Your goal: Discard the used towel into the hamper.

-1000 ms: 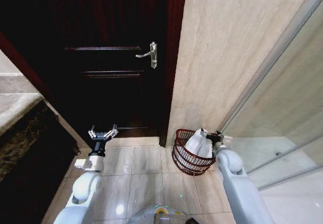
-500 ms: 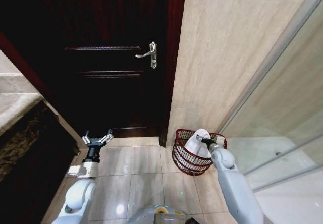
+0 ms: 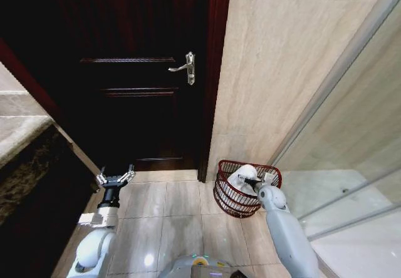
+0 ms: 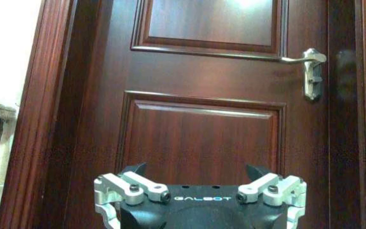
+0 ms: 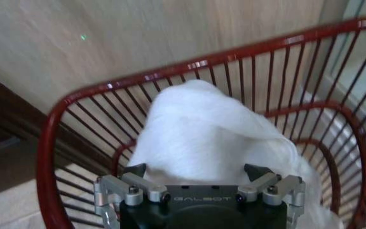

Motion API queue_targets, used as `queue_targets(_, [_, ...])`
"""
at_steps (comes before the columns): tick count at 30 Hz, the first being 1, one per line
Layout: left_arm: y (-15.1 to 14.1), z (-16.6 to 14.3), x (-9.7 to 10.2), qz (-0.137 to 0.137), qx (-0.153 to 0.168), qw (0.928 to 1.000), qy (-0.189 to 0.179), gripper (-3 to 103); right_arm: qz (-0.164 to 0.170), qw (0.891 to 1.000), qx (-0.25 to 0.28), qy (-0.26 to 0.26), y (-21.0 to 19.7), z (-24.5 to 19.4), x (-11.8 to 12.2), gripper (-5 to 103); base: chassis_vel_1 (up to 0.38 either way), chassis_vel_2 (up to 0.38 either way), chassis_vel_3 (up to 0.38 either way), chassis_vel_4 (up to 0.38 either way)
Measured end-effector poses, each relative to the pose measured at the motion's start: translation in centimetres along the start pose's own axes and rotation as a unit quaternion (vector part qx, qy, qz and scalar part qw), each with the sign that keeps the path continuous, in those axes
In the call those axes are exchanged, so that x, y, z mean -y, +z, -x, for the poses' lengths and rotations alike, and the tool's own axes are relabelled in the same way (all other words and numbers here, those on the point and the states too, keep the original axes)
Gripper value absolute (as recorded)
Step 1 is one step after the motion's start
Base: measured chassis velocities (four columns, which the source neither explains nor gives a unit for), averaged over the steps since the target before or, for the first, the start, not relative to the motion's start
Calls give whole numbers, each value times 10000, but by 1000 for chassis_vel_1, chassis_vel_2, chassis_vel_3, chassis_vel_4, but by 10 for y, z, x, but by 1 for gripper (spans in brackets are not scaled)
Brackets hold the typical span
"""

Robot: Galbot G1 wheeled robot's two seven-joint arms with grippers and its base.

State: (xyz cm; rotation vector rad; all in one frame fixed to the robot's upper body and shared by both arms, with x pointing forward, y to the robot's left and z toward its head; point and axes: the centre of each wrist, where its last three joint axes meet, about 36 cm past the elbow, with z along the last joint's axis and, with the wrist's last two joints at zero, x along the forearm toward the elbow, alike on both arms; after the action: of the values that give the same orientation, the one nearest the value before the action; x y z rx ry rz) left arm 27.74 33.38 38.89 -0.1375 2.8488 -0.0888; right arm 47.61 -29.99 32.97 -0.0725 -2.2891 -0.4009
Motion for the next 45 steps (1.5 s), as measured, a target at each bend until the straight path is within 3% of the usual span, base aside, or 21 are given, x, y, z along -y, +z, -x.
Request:
queue_targets(6, [2,2,1,-29,3,10000,3,100,-66,9997,62,233,-4,-5,-3,100,0,0,0,0])
queue_targets(12, [7,2,1,-52,-15,10000,-4,100,-522,9937,907,402,-9,-38,-15,100,0,0,0,0])
queue_targets(14, [10,2,2,-59,-17,10000,2,100,-800,9867,1341,454,-11,-50,-22,100,0,0,0,0])
queue_targets(18, [11,2,3,-72,-14,10000,0,100,-1015,9821,1523,448,-21,-52,-32,100,0,0,0,0])
queue_targets(23, [10,2,1,-56,1,10000,-25,100,-1061,9851,1280,431,-30,-32,-40,100,0,0,0,0])
queue_targets(30, [9,0,-7,-27,55,9999,-125,100,-958,9942,349,356,-47,32,-39,100,0,0,0,0])
queue_targets(37, [11,-2,-7,-41,94,9998,-156,100,-951,9946,42,422,-35,49,-34,100,0,0,0,0])
queue_targets(45, [9,-7,-12,-37,153,9997,-201,100,-1230,9878,-338,891,-7,63,-16,100,0,0,0,0])
